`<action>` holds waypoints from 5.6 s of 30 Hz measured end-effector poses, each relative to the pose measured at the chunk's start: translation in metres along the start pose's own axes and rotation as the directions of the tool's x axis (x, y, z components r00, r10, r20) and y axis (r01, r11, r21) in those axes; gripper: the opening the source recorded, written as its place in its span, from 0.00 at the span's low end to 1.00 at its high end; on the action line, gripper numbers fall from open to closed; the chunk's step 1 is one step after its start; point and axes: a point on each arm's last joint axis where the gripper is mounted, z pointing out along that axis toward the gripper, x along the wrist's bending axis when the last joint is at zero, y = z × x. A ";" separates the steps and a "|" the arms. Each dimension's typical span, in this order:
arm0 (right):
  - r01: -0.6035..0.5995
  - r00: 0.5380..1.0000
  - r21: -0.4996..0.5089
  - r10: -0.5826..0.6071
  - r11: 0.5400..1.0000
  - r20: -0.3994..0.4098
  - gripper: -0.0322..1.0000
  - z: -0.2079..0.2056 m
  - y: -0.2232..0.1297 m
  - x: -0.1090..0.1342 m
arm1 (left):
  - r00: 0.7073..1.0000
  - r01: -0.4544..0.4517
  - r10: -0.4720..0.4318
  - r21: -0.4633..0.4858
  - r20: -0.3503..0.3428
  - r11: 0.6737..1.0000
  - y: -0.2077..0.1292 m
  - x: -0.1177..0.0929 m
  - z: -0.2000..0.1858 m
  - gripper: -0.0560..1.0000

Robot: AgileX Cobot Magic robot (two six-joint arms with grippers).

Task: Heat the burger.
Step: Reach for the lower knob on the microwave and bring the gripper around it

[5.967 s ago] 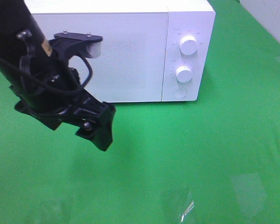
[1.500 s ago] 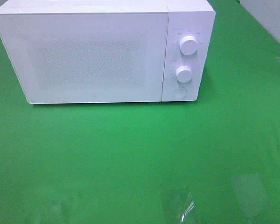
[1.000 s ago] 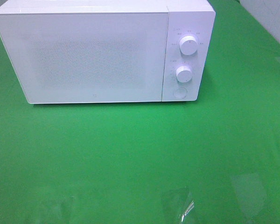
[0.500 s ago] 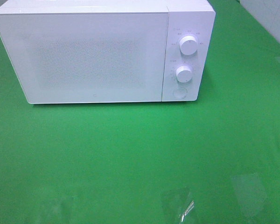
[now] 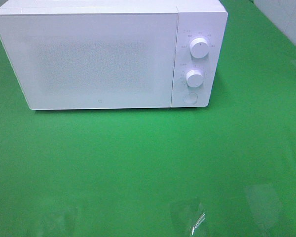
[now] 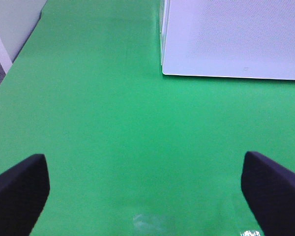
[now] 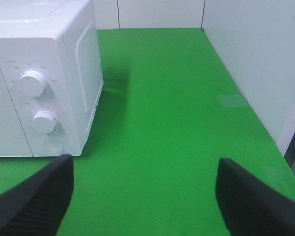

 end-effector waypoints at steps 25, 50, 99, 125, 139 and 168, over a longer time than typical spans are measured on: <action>-0.053 0.996 0.042 0.055 0.998 -0.066 0.76 0.104 -0.009 0.011 | 1.000 0.000 0.000 0.000 0.000 1.000 0.000 0.000 0.000 0.98; -0.030 0.999 -0.006 0.030 1.000 -0.024 0.76 0.157 -0.054 0.018 | 1.000 0.000 0.000 0.000 0.000 1.000 0.000 0.000 0.000 0.98; 0.059 0.997 -0.074 -0.062 0.996 -0.048 0.76 0.197 -0.110 0.164 | 1.000 0.000 0.000 0.000 0.000 1.000 0.000 0.000 0.000 0.98; 0.068 0.997 -0.108 -0.070 0.992 -0.014 0.79 0.261 -0.121 0.172 | 1.000 0.000 0.000 0.000 0.000 1.000 0.000 0.000 0.000 0.98; 0.060 0.998 -0.129 -0.062 0.990 -0.013 0.77 0.272 -0.119 0.172 | 1.000 0.000 0.000 0.000 0.000 1.000 0.000 0.000 0.000 0.98; 0.031 0.998 -0.099 -0.037 0.995 -0.053 0.44 0.274 -0.126 0.175 | 1.000 0.000 0.000 0.000 0.000 1.000 0.000 0.000 0.000 0.98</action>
